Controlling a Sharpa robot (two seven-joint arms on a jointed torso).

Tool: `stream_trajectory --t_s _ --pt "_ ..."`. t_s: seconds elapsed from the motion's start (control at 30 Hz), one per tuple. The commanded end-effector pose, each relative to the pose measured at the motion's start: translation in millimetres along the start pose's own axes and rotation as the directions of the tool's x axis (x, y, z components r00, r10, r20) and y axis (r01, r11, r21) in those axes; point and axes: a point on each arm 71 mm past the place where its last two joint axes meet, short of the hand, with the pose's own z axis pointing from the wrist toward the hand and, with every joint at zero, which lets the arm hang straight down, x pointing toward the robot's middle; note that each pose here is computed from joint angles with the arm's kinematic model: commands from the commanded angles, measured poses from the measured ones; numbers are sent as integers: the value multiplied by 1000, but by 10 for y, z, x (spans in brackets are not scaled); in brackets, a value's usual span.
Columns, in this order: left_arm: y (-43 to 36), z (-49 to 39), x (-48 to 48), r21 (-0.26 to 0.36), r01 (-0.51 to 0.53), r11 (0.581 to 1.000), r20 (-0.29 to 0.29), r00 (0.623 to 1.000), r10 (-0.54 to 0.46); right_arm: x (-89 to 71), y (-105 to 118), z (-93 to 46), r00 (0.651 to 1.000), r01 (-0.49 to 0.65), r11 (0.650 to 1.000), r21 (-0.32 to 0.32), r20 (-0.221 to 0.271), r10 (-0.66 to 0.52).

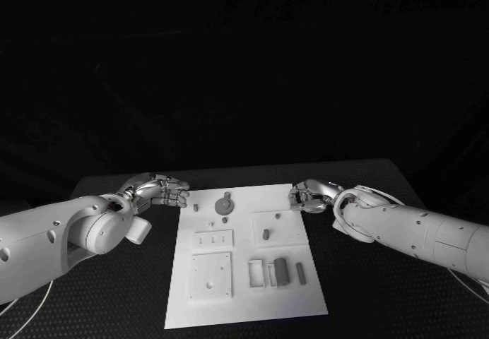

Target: Assemble the parts on the task board

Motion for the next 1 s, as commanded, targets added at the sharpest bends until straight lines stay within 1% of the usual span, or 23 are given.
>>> stream_trajectory --t_s 0.03,0.47,1.0 --pt "-12 2 21 10 1 1000 -18 1000 -1 34 1 2 1000 6 1000 -3 -14 -6" --pt "-8 -1 15 8 1 1000 -17 1000 -1 22 -43 0 1000 11 1000 7 -8 -11" --pt "-5 -3 10 6 1 1000 -18 1000 -1 25 -41 11 1000 2 1000 -3 -11 -2"
